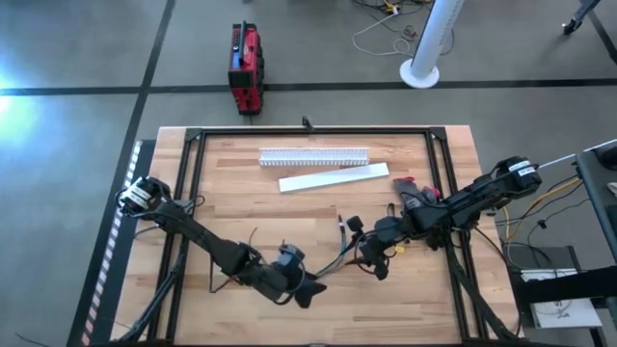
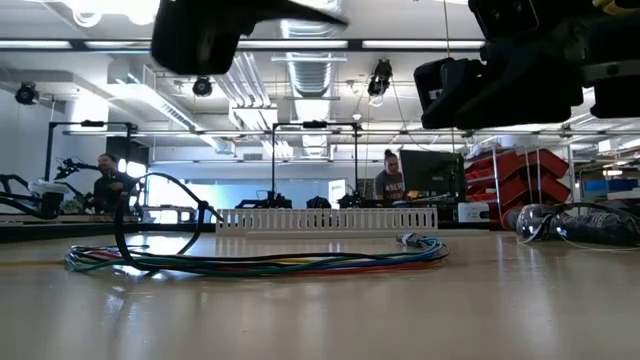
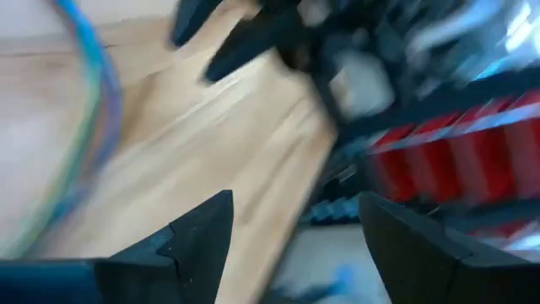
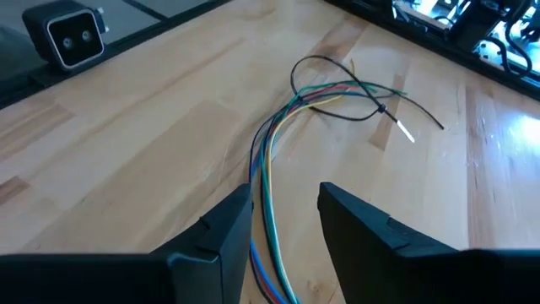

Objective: Ziptie cables
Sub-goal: Wrap the cables together using a black zip tie

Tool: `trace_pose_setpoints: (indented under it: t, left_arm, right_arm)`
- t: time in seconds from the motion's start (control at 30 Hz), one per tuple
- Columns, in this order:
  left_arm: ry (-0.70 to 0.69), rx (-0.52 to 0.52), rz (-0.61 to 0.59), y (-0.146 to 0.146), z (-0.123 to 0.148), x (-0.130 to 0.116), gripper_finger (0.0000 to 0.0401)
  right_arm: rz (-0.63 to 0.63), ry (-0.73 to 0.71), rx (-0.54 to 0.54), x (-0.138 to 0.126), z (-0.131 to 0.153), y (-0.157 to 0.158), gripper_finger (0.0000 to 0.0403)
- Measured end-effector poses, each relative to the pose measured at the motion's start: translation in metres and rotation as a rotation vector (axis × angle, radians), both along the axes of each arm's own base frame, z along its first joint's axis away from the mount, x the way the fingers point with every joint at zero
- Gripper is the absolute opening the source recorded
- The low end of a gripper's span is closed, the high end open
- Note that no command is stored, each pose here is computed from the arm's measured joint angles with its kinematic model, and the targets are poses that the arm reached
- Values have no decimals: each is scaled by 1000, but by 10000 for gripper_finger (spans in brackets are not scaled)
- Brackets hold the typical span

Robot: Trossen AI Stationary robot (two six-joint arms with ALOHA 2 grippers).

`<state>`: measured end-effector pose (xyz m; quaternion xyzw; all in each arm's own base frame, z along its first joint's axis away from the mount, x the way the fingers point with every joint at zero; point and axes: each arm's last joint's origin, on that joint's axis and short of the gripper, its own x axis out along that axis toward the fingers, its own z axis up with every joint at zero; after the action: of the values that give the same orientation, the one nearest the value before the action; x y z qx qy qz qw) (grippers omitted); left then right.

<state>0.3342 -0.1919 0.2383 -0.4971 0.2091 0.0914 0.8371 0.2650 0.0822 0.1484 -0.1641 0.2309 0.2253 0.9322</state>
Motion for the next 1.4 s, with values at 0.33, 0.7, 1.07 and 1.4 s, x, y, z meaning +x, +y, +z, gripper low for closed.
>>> trace_pose_setpoints:
  t: [0.33, 0.7, 1.07, 1.4]
  left_arm:
    - [147, 251, -51, 20, -12, -1, 236]
    - [410, 129, 25, 54, -16, -13, 224]
    - [650, 34, 280, 56, -18, -56, 202]
    - [620, 54, 352, 63, -37, -42, 245]
  right_arm:
    - [11, -42, -34, 5, 4, 0, 99]
    - [-7, -123, -85, 8, 10, -1, 105]
    - [-29, -111, -107, 15, -2, -10, 144]
    - [-30, -97, -106, 15, -5, -10, 160]
